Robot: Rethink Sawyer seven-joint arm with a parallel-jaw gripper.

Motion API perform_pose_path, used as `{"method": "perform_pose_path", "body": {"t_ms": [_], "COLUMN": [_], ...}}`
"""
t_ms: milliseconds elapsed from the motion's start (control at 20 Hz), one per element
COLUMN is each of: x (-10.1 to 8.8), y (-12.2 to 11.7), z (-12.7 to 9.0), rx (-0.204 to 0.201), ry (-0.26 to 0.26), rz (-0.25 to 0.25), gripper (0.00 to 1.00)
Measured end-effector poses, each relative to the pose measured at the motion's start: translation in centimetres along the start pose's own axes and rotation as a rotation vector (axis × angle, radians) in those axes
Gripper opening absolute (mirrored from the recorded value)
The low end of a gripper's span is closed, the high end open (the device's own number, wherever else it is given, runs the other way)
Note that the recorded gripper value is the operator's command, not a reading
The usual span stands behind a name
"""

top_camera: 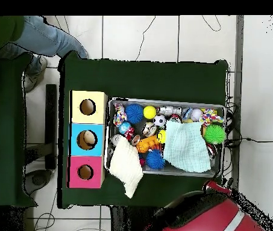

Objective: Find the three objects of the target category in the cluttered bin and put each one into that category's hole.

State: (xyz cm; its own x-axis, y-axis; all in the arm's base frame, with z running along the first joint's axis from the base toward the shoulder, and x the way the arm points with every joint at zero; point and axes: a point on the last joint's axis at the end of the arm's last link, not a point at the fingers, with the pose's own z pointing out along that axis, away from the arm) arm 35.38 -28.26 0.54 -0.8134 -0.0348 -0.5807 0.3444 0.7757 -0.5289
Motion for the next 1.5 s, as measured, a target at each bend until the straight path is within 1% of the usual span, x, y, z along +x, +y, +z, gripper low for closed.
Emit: {"method": "perform_pose_path", "body": {"t_ms": [300,400,550,600,650,700,850,900,1000,1050,1150,1250,1400,1500], "x": [-1.3,-1.7,-1.7,-1.5,-1.5,-1.3,-1.0,-0.7,-0.5,-0.1,-0.1,-0.2,-0.3,-0.4], "y": [0.3,1.1,1.6,2.1,2.4,2.9,4.0,5.0,5.4,6.2,6.5,6.5,6.7,6.8], "z": [-0.6,-0.7,-0.7,-0.6,-0.6,-0.7,-0.9,-1.2,-1.3,-1.6,-1.6,-1.6,-1.4,-1.3], "rx": [-0.01,-0.036,-0.064,-0.088,-0.103,-0.131,-0.202,-0.265,-0.292,-0.354,-0.401,-0.432,-0.483,-0.494], "ry": [0.005,0.01,0.019,0.029,0.036,0.048,0.072,0.094,0.104,0.13,0.136,0.139,0.156,0.164], "rz": [0.041,0.088,0.122,0.147,0.159,0.178,0.204,0.217,0.221,0.223,0.222,0.225,0.235,0.237], "gripper": [1.0,1.0,1.0,1.0,1.0,1.0,1.0,1.0,1.0,1.0,1.0,1.0,1.0,1.0]}}
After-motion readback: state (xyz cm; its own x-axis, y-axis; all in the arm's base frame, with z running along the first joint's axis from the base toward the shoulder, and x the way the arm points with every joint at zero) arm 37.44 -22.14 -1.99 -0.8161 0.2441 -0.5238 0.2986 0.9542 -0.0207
